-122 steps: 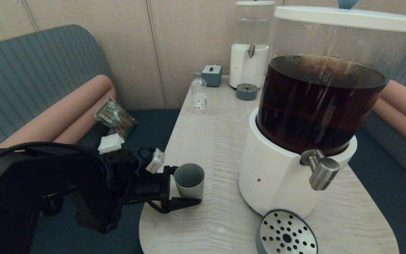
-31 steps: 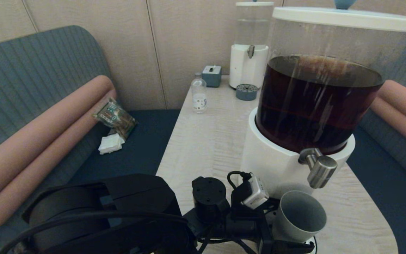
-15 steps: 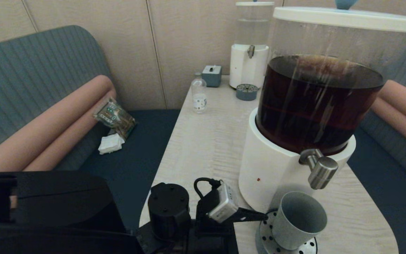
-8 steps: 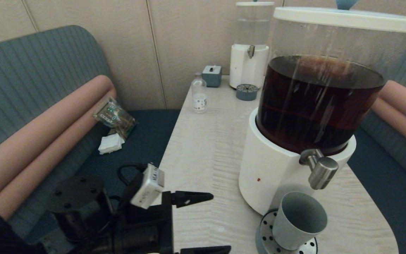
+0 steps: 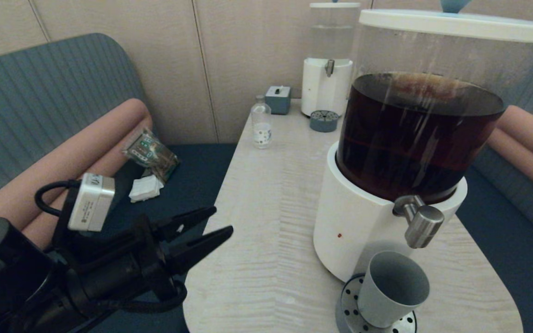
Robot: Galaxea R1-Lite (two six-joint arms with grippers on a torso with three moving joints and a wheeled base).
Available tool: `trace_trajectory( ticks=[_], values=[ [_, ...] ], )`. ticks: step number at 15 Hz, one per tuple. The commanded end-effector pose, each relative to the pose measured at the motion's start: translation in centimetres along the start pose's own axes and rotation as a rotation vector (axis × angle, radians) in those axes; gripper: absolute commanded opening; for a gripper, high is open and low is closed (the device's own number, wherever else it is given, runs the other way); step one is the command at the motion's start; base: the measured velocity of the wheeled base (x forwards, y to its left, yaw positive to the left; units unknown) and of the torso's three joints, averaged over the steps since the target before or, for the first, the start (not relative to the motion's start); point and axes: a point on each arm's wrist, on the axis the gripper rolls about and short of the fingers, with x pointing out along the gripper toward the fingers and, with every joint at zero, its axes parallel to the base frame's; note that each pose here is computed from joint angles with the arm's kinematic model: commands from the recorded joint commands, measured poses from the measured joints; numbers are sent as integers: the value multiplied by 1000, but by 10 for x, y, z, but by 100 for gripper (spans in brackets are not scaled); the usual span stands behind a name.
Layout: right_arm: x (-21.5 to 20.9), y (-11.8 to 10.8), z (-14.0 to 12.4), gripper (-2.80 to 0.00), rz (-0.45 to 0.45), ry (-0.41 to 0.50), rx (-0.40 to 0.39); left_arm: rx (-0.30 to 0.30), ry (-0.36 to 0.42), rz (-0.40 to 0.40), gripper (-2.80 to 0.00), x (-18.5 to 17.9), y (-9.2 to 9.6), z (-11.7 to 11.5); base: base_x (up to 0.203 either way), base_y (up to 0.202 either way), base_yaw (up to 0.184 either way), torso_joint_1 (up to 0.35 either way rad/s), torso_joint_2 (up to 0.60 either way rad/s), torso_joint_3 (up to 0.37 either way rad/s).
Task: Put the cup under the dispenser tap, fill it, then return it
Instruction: Turn on the faucet
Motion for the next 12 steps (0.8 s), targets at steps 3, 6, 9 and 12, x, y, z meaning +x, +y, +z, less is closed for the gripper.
trace_trajectory(
  ticks=[3, 6, 9, 12],
  values=[
    [0, 0, -3, -280, 1, 5, -1, -27, -230, 292, -280, -10, 2, 36, 0, 0, 0, 0, 0, 0],
    [0, 0, -3, -280, 1, 5, -1, -22, -348, 481, -280, -42, 10, 52, 0, 0, 0, 0, 0, 0],
    [0, 0, -3, -280, 1, 5, -1, 33, -466, 661, -280, -89, 2, 62, 0, 0, 0, 0, 0, 0],
    [0, 0, -3, -280, 1, 5, -1, 96, -546, 769, -280, -125, -17, 59, 0, 0, 0, 0, 0, 0]
  ],
)
